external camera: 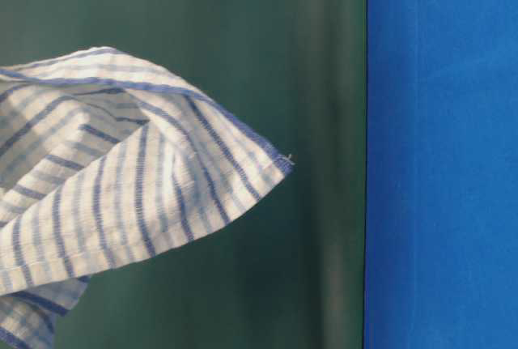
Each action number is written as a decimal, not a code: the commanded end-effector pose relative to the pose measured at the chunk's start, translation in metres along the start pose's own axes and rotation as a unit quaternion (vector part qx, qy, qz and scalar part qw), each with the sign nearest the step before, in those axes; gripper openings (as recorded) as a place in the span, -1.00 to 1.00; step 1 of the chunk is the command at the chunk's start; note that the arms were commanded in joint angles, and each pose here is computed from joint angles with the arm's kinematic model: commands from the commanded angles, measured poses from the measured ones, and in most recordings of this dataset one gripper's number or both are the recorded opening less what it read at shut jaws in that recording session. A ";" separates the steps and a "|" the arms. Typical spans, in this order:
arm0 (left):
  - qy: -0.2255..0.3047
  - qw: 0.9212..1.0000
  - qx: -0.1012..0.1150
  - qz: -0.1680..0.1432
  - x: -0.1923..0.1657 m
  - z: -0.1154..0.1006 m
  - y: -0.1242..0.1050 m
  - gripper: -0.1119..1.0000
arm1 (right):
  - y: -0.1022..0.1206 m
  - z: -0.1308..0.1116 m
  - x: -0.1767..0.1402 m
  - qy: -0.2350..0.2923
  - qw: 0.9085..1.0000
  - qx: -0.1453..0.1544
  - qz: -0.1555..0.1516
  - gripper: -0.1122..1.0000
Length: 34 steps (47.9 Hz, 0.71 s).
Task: Lift the towel with both arms.
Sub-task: 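Lift the towel upward and back with both grippers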
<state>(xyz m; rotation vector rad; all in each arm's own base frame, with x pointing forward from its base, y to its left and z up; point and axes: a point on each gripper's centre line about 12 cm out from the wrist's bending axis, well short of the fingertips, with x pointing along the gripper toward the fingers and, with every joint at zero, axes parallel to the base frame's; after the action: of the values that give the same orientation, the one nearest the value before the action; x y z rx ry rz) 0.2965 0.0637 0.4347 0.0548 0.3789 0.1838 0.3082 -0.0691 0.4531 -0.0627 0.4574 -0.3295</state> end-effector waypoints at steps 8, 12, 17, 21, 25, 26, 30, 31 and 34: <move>-0.017 1.000 0.001 0.003 -0.007 0.011 0.002 -0.71 | 0.000 0.010 -0.011 -0.020 1.000 -0.003 0.003 -0.78; -0.020 1.000 0.003 0.004 -0.009 0.012 0.002 -0.71 | 0.000 0.011 -0.011 -0.024 1.000 -0.004 0.004 -0.78; -0.030 1.000 0.004 0.005 -0.012 0.014 0.002 -0.71 | 0.001 0.014 -0.011 -0.035 0.999 -0.004 0.006 -0.77; -0.037 0.999 0.004 0.006 -0.014 0.015 0.002 -0.70 | 0.001 0.015 -0.011 -0.042 0.999 -0.005 0.007 -0.76; -0.040 0.999 0.002 0.005 -0.016 0.015 0.002 -0.62 | 0.002 0.016 -0.010 -0.044 0.999 -0.001 0.008 -0.70; -0.042 0.999 0.002 0.005 -0.017 0.016 0.002 -0.53 | 0.001 0.016 -0.011 -0.044 0.999 0.000 0.007 -0.60; -0.049 0.999 -0.001 0.006 -0.020 0.015 0.002 -0.11 | 0.001 0.017 -0.011 -0.049 0.999 0.003 0.007 -0.12; -0.051 0.999 -0.002 0.007 -0.022 0.015 0.002 0.01 | 0.001 0.017 -0.011 -0.050 0.999 0.003 0.008 -0.01; -0.062 0.998 -0.002 0.008 -0.027 0.016 0.002 0.37 | 0.001 0.017 -0.011 -0.052 0.999 0.003 0.008 0.28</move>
<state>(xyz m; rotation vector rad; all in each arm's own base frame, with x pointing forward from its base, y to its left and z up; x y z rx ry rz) 0.2847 0.0612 0.4476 0.0602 0.3055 0.1895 0.3116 -0.0657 0.4592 -0.0676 0.4028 -0.3112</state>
